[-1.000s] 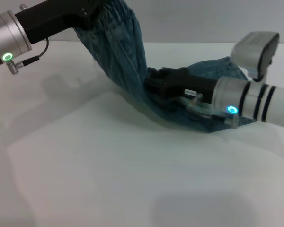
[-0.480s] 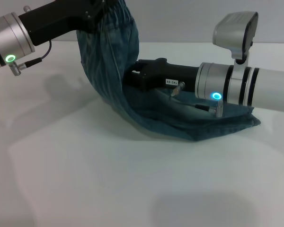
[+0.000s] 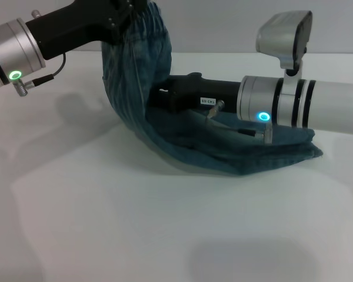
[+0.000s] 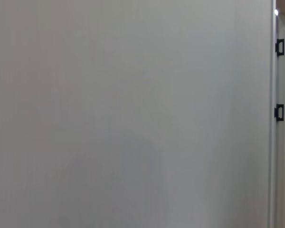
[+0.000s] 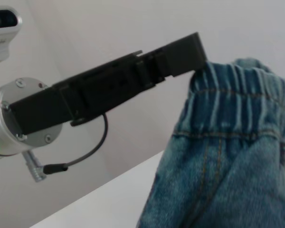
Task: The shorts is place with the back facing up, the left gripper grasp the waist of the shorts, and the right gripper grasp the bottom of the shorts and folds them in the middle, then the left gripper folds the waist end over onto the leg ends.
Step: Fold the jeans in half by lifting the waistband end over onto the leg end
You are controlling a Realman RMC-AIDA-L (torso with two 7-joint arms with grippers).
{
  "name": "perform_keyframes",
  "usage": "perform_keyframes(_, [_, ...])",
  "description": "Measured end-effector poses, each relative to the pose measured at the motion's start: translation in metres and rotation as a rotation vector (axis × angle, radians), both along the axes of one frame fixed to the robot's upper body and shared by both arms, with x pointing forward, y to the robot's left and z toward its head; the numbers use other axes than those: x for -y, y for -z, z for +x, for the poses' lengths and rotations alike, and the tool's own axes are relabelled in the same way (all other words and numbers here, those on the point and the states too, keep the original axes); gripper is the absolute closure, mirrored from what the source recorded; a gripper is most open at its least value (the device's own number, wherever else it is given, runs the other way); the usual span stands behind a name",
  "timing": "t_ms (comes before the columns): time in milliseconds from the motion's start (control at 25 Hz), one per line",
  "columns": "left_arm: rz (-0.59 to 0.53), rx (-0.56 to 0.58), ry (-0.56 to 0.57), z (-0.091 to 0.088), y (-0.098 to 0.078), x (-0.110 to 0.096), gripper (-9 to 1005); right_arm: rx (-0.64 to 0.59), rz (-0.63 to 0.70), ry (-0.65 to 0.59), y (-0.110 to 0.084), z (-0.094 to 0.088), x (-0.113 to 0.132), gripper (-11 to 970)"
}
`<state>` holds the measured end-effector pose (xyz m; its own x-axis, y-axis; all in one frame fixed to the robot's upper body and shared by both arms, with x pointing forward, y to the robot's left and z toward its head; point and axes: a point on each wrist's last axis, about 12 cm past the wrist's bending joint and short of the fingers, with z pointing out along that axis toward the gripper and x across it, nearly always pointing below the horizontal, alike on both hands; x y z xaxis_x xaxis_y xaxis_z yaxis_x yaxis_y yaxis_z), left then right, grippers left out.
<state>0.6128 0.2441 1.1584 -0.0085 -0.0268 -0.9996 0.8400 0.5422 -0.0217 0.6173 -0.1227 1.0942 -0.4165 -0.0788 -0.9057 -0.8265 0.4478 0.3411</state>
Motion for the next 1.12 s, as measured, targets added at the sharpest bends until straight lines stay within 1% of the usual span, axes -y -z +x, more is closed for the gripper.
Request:
perform_keyframes(360, [0.002,-0.001,0.002,0.0,0.0,0.001,983,0.011,0.022,-0.061,-0.016,0.005,-0.016,573])
perform_keyframes(560, [0.004,-0.006,-0.002,-0.001,0.002,-0.001,982,0.001,0.02,-0.056,-0.013,0.003,-0.015,574])
perform_keyframes(680, [0.006,-0.009,-0.004,-0.002,0.003,-0.002,981,-0.023,0.023,-0.015,-0.003,-0.001,0.0,574])
perform_keyframes(840, [0.007,-0.013,-0.008,-0.003,0.005,-0.004,980,-0.047,0.027,0.07,0.015,-0.012,0.031,574])
perform_keyframes(1040, [0.008,-0.02,-0.007,-0.005,0.007,-0.004,979,-0.059,0.02,0.192,0.033,-0.023,0.066,574])
perform_keyframes(1120, [0.013,-0.032,0.01,-0.007,0.011,0.0,978,-0.06,0.001,0.244,0.04,-0.027,0.079,574])
